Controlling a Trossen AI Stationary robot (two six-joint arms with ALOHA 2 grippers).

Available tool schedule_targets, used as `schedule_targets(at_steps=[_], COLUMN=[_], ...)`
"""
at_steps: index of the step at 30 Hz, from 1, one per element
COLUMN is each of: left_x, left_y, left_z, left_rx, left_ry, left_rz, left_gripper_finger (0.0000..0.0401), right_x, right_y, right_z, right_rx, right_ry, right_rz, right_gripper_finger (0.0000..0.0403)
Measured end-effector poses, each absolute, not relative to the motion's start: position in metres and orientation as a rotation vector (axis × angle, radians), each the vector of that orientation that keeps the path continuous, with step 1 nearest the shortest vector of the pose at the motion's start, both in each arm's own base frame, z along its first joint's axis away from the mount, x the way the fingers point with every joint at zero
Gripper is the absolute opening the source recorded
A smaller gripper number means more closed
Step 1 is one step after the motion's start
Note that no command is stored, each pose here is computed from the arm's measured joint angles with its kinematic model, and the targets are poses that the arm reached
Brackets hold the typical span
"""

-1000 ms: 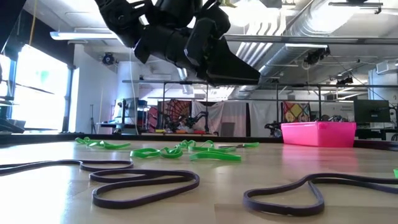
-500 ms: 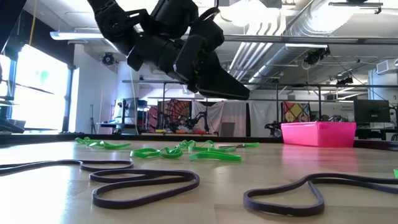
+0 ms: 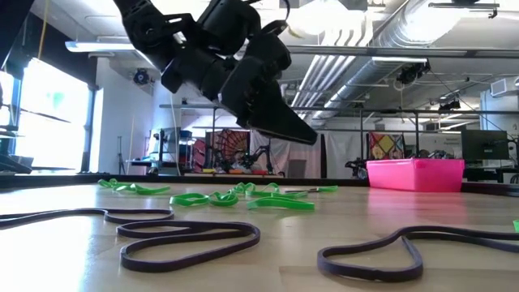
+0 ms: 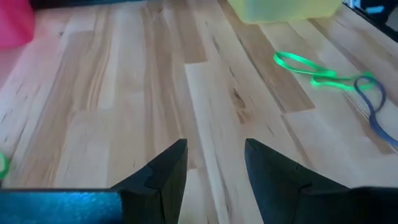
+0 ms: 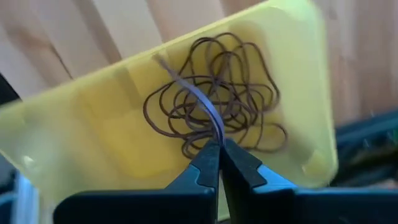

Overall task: Sort rubber bands into baskets
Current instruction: Put the purple rubber band into the yellow bin

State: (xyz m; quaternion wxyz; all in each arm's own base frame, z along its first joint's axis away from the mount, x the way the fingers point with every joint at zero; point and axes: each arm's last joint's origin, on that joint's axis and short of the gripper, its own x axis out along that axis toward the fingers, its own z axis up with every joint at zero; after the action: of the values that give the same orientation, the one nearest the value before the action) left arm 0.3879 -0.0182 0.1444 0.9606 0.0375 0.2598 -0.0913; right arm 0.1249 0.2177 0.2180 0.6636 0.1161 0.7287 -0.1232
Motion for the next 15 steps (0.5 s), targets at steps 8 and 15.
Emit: schedule_targets(at_steps=[8,15], left_x=[0.388,0.387], left_y=[-0.031,-0.038], left_z=[0.146,0.144], left_rx=[0.143,0.049], left_ry=[0.509,0.532], left_rz=[-0.148,-0.118], left_gripper_finger=[0.0154,0.0154], right_x=[0.121,0.109], right_y=[0.213,0.205], right_z=[0.184,0.169], right_rx=[0.123,0.001], right_ry=[1.642,1.653], right_rz=[-0.069,-0.061], right_gripper_finger=[0.0000,0.0010])
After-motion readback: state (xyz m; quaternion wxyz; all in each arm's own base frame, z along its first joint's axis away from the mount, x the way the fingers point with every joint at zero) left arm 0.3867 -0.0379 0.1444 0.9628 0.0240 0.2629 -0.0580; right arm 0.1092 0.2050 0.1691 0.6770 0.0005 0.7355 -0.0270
